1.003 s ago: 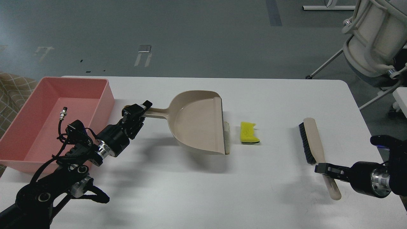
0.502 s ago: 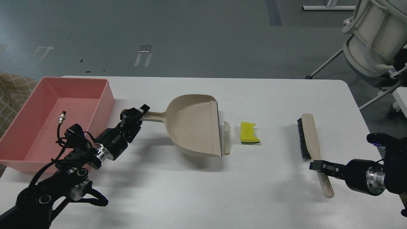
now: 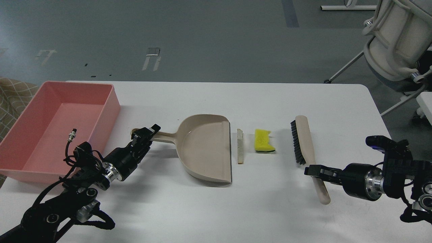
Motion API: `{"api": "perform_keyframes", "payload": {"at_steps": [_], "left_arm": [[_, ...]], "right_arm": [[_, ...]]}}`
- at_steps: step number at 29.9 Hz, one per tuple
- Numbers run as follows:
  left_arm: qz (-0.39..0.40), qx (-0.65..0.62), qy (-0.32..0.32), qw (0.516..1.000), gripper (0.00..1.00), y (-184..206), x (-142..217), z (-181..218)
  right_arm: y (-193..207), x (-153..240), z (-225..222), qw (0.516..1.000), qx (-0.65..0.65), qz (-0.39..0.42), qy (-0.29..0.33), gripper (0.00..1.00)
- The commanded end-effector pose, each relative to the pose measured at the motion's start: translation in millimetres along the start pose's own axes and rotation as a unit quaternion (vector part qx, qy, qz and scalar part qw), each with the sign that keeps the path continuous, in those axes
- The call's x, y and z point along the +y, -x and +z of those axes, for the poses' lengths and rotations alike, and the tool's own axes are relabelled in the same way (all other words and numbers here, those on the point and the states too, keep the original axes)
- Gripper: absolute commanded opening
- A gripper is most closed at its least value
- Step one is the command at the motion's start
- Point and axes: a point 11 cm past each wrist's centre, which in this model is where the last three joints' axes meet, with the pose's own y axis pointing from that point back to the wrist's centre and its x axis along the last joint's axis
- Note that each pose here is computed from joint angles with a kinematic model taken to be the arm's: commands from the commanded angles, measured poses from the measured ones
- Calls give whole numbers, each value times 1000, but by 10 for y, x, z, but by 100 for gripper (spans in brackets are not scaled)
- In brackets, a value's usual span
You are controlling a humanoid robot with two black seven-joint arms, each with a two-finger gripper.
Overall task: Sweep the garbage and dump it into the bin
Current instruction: 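Sweep the sponge and white stick into the dustpan with the brush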
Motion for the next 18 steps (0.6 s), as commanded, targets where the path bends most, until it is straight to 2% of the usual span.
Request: {"api": "perform_keyframes", "payload": {"at_steps": [1, 18], "left_arm": [[0, 0, 2, 1000, 0, 12, -6, 5], [-1, 0, 8, 1000, 0, 21, -58, 55]], "right_arm": [[28, -95, -96, 1000, -2, -5, -8, 0], [157, -446, -691, 997, -5, -26, -71, 0]]}}
